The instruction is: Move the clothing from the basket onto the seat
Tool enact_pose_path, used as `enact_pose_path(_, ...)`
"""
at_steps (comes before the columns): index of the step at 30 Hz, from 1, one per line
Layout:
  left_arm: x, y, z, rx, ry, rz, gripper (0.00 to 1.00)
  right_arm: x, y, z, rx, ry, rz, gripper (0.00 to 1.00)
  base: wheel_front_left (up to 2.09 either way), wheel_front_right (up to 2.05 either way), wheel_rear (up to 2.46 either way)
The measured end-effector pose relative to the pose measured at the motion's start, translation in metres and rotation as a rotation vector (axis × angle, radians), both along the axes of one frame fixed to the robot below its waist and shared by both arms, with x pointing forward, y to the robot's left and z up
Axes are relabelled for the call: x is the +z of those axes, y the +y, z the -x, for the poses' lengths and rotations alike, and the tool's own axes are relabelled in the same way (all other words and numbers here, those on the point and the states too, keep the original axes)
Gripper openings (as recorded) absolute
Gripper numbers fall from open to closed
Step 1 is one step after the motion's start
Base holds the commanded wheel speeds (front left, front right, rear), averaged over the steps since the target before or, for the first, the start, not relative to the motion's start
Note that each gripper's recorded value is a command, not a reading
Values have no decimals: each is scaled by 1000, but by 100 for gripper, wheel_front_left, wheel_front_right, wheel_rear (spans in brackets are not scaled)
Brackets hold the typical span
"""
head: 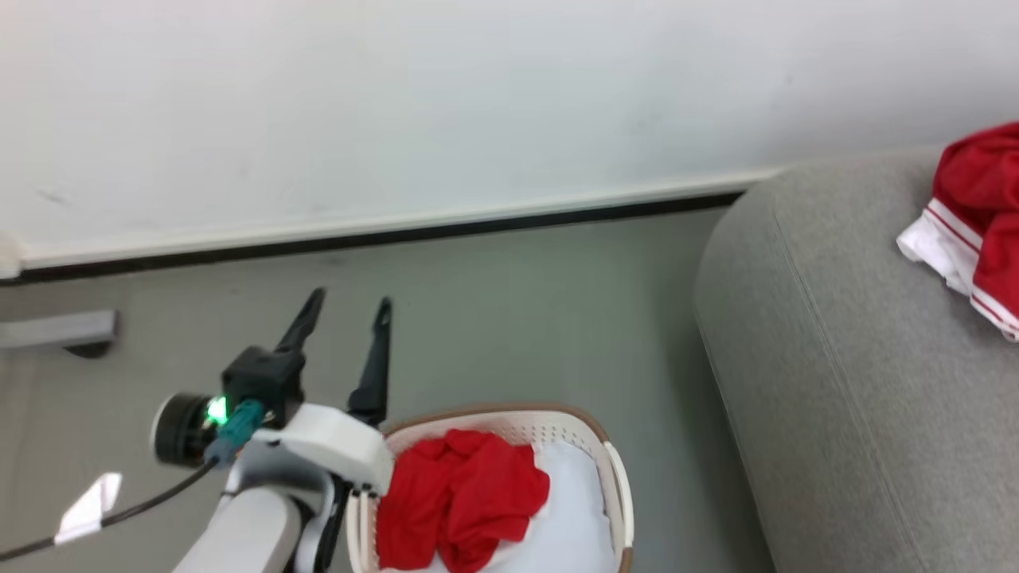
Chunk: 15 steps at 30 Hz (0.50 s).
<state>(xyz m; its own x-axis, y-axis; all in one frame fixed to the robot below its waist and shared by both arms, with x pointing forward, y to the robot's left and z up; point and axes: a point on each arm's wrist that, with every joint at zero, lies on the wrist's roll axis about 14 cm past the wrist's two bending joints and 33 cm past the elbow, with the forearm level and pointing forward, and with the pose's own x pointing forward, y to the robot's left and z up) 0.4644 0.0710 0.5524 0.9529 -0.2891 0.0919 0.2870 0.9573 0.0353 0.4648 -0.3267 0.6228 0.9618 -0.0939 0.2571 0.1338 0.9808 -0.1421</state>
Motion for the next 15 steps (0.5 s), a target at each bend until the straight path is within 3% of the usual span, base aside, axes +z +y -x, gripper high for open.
enact_pose_path(2,1,27,13,75,-7,-3,100,-8,24,6,54,10,-21,100,0,0,0)
enact_pose_path(15,-15,93,58,271,-5,4,100,-50,104,23,221,78,-129,100,0,0,0)
